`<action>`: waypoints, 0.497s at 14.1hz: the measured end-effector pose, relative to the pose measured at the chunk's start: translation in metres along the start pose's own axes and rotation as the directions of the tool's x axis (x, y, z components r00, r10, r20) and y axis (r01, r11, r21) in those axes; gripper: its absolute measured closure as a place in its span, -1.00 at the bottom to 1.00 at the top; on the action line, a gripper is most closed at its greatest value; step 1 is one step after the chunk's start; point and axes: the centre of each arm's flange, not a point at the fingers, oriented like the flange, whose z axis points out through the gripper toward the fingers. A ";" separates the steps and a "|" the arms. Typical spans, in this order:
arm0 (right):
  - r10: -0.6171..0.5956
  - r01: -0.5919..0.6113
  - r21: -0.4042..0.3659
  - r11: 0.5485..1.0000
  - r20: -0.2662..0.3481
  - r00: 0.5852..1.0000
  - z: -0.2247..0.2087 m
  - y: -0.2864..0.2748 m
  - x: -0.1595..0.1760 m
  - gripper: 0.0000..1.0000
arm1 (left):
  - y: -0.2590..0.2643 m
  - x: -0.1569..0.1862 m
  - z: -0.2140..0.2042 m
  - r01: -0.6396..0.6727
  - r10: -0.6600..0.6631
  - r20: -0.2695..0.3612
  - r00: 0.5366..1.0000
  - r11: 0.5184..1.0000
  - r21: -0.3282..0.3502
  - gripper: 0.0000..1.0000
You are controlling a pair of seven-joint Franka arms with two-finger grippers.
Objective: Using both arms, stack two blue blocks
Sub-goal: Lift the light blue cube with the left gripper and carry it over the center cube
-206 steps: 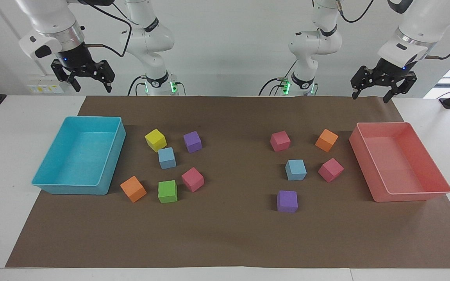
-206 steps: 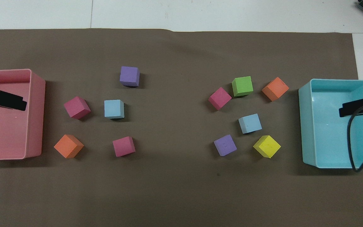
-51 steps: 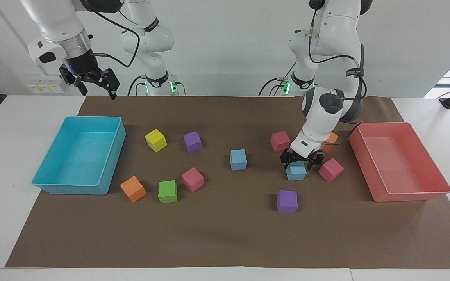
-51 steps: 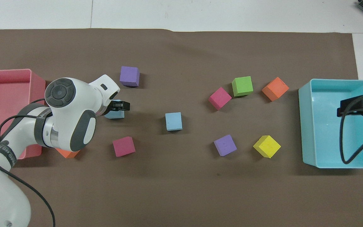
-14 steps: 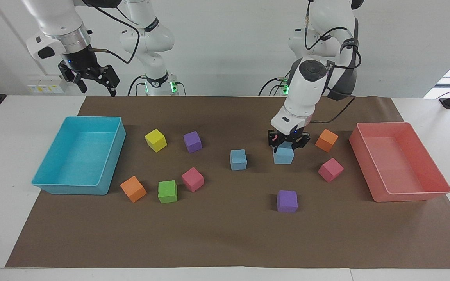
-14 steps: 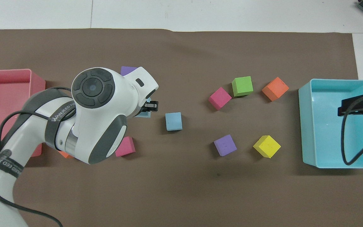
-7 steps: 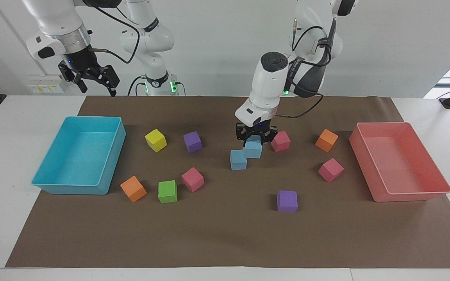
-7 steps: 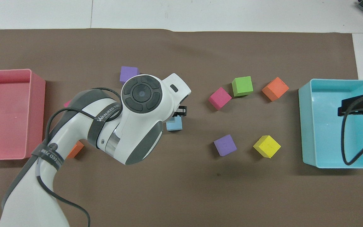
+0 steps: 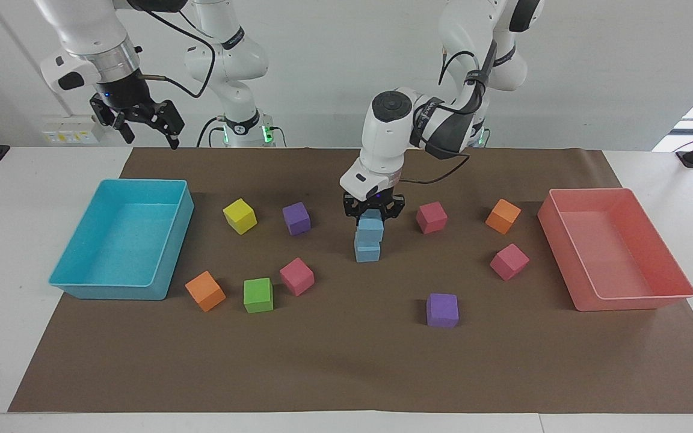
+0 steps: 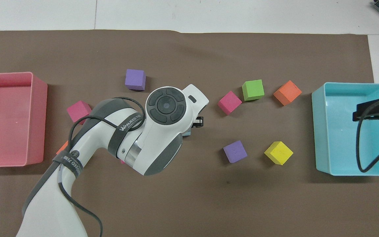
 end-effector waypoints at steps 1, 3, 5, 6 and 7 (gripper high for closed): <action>0.000 0.000 0.000 1.000 0.000 1.000 0.000 0.000 0.000 -1.00 | 0.003 -0.003 0.008 0.018 -0.018 -0.001 1.000 1.000 -0.006 -0.15; 0.000 0.000 0.000 1.000 0.000 1.000 0.000 0.000 0.000 -1.00 | 0.005 -0.011 0.020 0.025 -0.025 0.005 1.000 1.000 -0.005 -0.15; 0.000 0.000 0.000 1.000 0.000 1.000 0.000 0.000 0.000 -1.00 | 0.004 -0.013 0.026 0.025 -0.025 0.008 1.000 1.000 -0.004 -0.15; 0.000 0.000 0.000 1.000 0.000 1.000 0.000 0.000 0.000 -1.00 | 0.003 -0.012 0.026 0.027 -0.027 0.008 1.000 1.000 -0.003 -0.15; 0.000 0.000 0.000 1.000 0.000 1.000 0.000 0.000 0.000 -1.00 | 0.002 -0.012 0.027 0.029 -0.029 0.009 1.000 1.000 -0.001 -0.15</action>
